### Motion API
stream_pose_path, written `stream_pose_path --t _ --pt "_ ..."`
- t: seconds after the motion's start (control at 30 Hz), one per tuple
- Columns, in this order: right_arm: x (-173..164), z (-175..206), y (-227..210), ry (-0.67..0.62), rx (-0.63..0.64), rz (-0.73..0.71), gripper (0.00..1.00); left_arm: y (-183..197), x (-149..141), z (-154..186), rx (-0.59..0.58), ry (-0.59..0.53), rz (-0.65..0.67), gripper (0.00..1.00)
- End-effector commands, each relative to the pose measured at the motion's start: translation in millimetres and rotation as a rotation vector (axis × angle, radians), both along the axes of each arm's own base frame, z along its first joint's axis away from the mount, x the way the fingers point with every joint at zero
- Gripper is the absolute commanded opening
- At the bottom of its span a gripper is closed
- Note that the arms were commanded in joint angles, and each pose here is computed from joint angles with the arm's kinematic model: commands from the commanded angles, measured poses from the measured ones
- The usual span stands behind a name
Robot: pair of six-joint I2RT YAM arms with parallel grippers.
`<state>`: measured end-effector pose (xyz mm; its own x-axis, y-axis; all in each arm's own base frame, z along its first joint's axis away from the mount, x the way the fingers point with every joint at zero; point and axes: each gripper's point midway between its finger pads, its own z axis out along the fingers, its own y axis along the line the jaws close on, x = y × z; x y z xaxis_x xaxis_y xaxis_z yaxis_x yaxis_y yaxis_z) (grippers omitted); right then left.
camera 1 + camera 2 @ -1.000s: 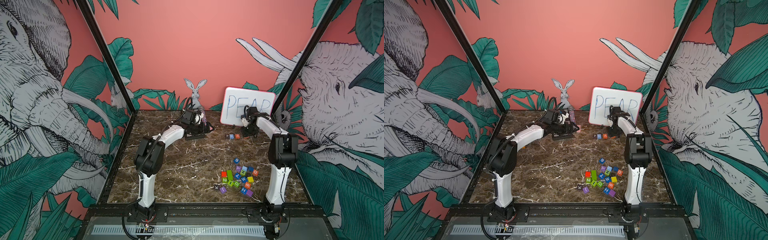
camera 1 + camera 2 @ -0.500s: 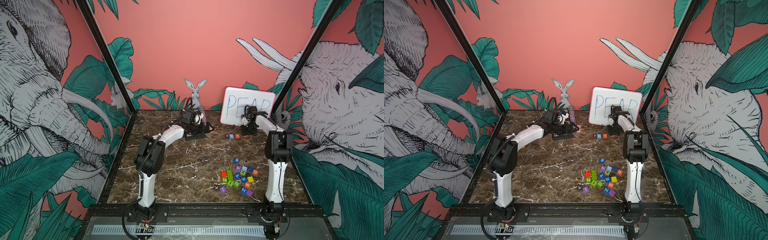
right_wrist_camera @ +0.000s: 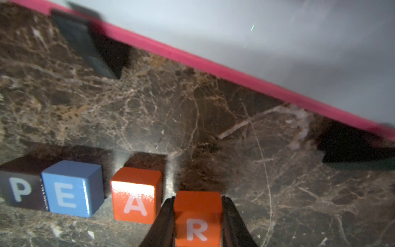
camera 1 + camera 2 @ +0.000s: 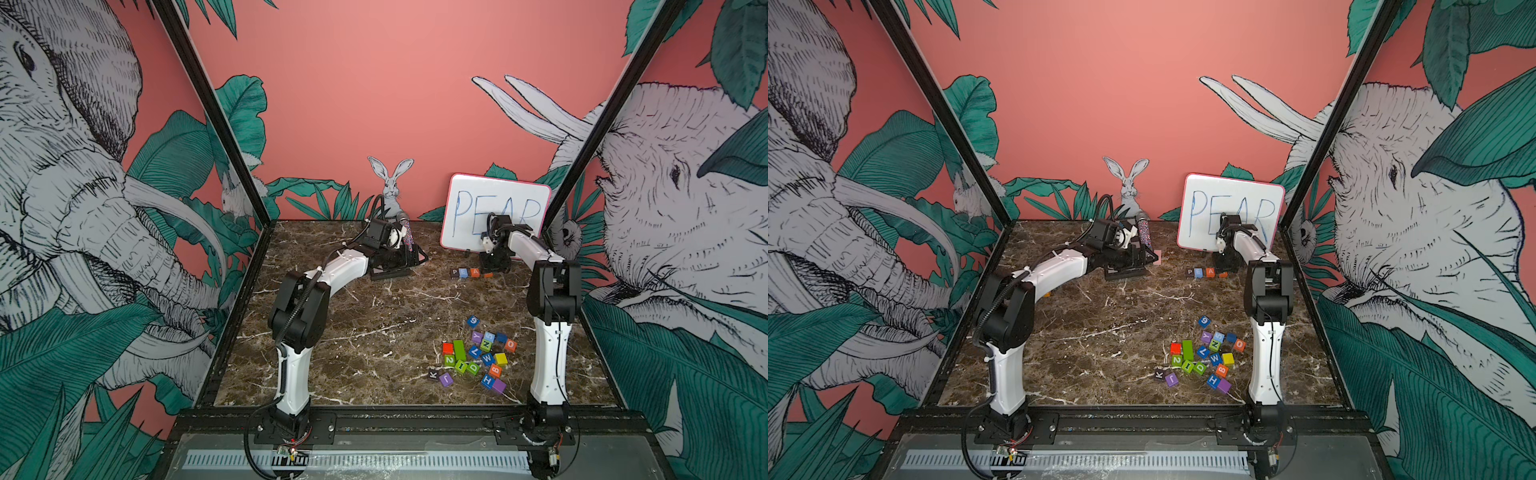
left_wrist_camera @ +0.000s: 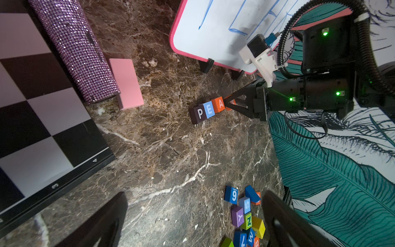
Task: Spell the uppercase word “pear” with letter blocks
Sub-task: Place the letter block at the center of the board.
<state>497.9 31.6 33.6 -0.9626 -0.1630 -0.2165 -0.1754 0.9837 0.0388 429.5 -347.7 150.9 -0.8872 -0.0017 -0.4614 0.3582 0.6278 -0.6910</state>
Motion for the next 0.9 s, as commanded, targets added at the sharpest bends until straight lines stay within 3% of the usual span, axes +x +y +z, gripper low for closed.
stream_pose_path --t 0.0,0.87 --pt "1.4 -5.2 -1.2 0.015 0.006 -0.021 0.23 5.6 -1.6 10.1 -0.003 -0.021 -0.003 0.99" --pt "10.1 -10.5 -3.1 -0.010 0.005 -0.071 0.28 11.3 -4.5 10.9 0.002 -0.019 0.009 0.99"
